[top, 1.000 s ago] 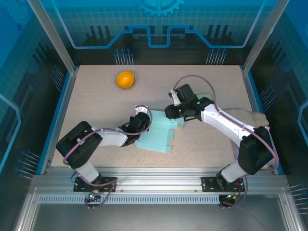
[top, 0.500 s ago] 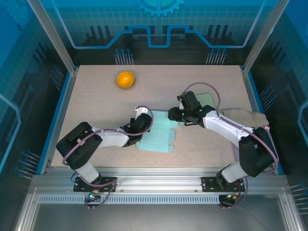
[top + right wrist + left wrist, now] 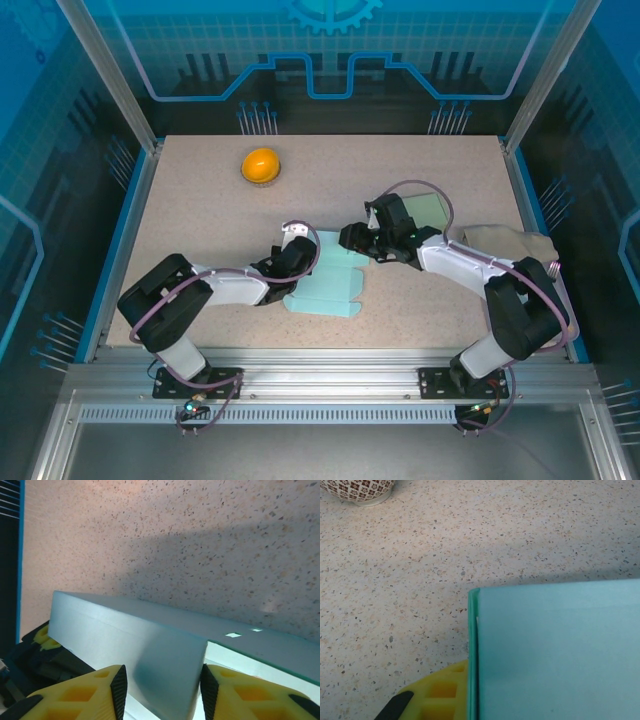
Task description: Fold the paper box
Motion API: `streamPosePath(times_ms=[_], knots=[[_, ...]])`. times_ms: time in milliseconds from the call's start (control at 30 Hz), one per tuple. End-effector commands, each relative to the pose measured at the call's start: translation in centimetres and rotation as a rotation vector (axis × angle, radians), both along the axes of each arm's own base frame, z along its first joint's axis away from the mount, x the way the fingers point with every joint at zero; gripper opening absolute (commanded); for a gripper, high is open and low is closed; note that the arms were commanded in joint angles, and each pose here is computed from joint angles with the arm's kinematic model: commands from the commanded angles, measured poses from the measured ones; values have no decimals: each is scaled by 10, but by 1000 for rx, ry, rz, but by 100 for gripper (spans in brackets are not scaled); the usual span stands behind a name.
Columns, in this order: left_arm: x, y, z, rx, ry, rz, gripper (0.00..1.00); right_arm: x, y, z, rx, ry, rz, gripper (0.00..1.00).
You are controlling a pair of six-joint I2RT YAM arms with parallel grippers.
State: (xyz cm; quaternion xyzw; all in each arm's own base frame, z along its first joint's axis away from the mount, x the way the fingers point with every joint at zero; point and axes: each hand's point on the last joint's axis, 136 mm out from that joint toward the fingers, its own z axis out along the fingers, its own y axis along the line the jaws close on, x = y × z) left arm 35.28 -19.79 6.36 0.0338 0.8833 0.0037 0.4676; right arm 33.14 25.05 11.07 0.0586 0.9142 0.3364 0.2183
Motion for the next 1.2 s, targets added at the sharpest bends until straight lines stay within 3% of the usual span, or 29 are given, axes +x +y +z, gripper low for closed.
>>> streamPosePath(times_ms=[0,233,433,533,667,967,1167], knots=[[-20,6,-26,84,111,-23,0,8,14,19,126,-31,-6,38],[-20,9,-26,94,117,-3,0,2,0,0,59,-2,-36,31],[-19,10,-28,102,123,9,0,-5,-18,3,-36,-36,-38,44],[-18,10,-28,103,125,13,0,-11,-29,5,-83,-65,-32,45],[-18,10,-28,102,126,16,0,-16,-41,-1,-118,-74,-35,42],[-18,10,-28,102,131,19,0,-3,-69,-33,-294,-64,-20,23],[-18,9,-29,107,137,20,0,0,-86,-65,-423,-35,-18,19]])
